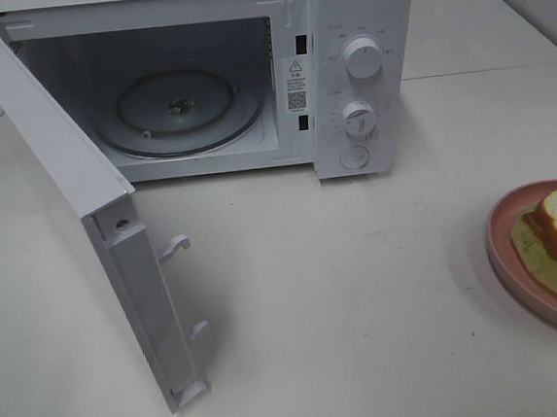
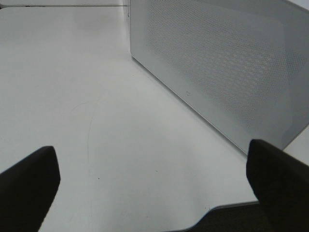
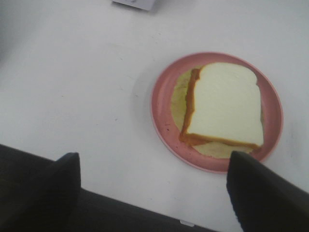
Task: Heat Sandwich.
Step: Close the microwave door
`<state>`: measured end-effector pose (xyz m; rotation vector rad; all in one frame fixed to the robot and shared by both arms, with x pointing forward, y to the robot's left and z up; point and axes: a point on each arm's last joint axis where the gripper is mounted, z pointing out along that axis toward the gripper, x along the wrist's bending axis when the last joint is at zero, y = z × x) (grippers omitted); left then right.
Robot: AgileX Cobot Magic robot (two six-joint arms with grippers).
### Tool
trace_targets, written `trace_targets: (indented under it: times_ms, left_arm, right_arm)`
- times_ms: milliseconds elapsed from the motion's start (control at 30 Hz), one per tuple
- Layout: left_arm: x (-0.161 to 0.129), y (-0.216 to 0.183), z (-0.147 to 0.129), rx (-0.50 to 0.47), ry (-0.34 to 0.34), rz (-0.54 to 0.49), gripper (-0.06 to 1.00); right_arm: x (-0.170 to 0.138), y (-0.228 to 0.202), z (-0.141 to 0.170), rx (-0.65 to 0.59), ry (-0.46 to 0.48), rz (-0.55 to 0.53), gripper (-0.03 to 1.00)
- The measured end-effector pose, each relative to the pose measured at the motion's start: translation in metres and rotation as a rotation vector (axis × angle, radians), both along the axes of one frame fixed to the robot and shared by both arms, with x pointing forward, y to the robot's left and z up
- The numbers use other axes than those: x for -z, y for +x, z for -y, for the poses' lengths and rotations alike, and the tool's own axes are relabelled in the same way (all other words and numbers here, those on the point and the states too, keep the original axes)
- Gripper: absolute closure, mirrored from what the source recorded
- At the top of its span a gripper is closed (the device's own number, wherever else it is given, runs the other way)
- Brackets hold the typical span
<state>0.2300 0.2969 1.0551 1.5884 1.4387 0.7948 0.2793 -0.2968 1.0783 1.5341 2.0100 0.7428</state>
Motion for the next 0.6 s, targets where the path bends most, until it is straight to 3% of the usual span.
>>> trace_targets:
  times_ms: [233, 600]
  left_arm:
    - [0.0, 0.0, 0.0, 0.0, 0.0, 0.0, -0.03]
    - [0.0, 0.0, 0.0, 0.0, 0.0, 0.0, -0.03]
  right_arm:
    - [0.018, -0.013, 0.009, 0.117, 0.01, 0.028, 0.21]
    - [0.029, -0.028, 0.013, 0.225, 0.039, 0.176, 0.21]
